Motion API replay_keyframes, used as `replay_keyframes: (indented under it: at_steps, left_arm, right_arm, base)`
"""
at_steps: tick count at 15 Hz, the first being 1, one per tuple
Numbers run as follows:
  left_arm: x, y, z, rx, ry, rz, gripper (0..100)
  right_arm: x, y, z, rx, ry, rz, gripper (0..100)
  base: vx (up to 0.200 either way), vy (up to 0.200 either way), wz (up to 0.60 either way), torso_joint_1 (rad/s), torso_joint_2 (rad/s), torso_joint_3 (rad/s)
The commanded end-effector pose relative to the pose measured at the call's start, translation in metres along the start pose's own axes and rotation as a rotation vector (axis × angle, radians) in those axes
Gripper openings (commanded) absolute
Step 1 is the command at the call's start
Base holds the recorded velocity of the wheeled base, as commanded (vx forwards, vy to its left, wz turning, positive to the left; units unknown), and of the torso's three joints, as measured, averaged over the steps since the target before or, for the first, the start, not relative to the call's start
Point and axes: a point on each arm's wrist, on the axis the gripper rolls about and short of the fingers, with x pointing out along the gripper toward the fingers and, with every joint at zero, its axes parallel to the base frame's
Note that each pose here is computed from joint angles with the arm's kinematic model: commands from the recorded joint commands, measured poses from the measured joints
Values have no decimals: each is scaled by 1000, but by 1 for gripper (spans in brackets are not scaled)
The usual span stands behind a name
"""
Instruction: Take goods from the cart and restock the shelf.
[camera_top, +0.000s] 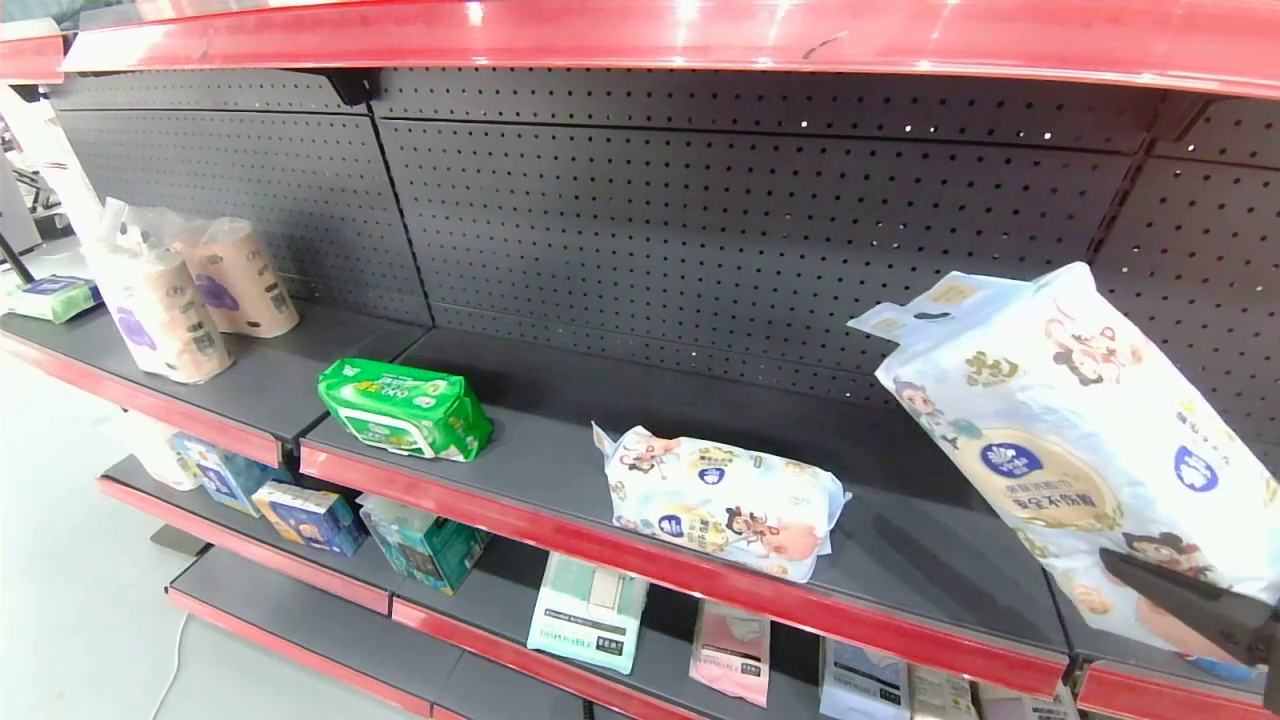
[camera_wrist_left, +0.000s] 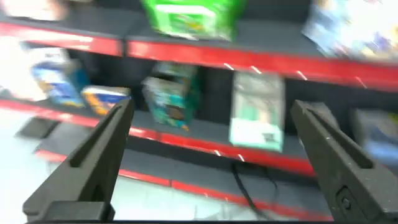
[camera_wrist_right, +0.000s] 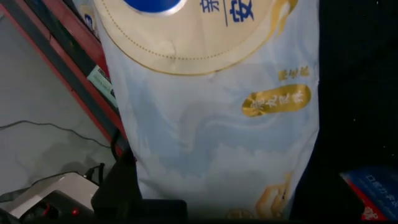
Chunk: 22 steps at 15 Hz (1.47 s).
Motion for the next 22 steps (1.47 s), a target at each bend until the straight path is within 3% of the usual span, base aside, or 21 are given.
replay_keyframes:
  at_steps: [1,10,22]
  left_arm:
    - [3,0,-9,-10,-13,14,100]
    - [3,0,-10,-4,-5,9,100]
    - [3,0,-10,-5,-5,9,100]
  right_arm:
    - [23,-3,6,4,70,25,0]
    - [52,-5,3,16,171,49,0]
    - [92,-12,14,16,204,58,0]
  base:
    - [0,0,0,0,0,0]
    - [0,0,0,0,0,0]
    - [0,0,0,0,0,0]
